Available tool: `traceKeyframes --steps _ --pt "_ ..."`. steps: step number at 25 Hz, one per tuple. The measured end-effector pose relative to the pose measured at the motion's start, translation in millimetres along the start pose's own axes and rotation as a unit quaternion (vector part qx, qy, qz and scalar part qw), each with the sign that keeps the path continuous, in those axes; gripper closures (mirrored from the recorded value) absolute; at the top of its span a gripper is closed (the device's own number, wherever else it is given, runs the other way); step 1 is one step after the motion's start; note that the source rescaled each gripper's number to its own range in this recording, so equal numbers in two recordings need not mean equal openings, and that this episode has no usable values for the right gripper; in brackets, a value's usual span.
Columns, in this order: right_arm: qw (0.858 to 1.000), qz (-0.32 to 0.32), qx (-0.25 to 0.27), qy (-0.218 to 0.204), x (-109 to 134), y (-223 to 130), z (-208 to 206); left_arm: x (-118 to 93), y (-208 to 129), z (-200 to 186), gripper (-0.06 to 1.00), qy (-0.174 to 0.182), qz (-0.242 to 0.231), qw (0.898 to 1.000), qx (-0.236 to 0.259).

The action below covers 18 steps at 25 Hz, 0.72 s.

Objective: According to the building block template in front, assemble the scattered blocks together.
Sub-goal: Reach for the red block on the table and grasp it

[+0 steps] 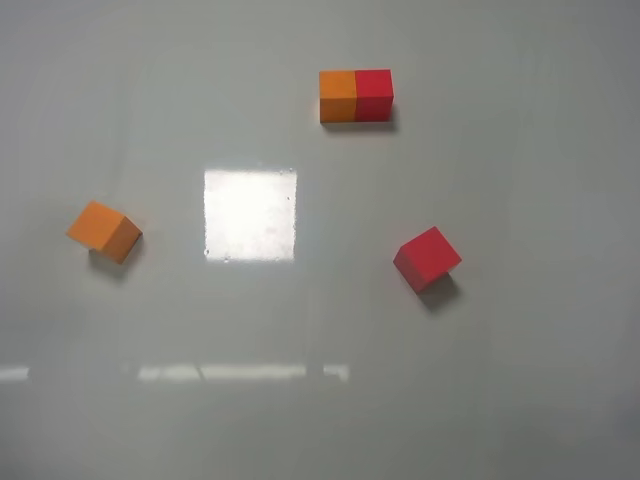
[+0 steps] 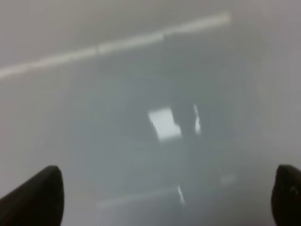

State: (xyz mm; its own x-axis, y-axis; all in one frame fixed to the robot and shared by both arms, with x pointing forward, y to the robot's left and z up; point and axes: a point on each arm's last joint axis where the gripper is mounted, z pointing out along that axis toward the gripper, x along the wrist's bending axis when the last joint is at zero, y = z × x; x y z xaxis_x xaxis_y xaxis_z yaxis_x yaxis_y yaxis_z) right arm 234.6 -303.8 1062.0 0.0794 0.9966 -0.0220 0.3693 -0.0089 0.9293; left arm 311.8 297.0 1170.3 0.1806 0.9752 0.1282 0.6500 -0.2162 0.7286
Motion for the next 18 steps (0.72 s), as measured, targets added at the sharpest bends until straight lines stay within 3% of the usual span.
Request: traceKeyframes --steps 5,9,12,14,18 --pt "1.000 0.000 0.000 0.000 0.0 0.0 0.0 1.9 53.3 22.0 -0.05 -0.060 0.034 0.998 0.013" --pt "1.000 0.000 0.000 0.000 0.0 0.0 0.0 -10.9 90.6 41.9 -0.05 -0.116 0.078 0.990 0.019" --pt "1.000 0.000 0.000 0.000 0.0 0.0 0.0 -40.4 115.4 53.1 -0.05 -0.147 0.127 0.981 0.026" --pt "1.000 0.000 0.000 0.000 0.0 0.0 0.0 -67.0 128.4 61.0 -0.05 -0.150 0.165 0.974 0.032" --pt "1.000 0.000 0.000 0.000 0.0 0.0 0.0 -134.7 149.1 75.6 -0.05 -0.178 0.240 0.954 0.033"
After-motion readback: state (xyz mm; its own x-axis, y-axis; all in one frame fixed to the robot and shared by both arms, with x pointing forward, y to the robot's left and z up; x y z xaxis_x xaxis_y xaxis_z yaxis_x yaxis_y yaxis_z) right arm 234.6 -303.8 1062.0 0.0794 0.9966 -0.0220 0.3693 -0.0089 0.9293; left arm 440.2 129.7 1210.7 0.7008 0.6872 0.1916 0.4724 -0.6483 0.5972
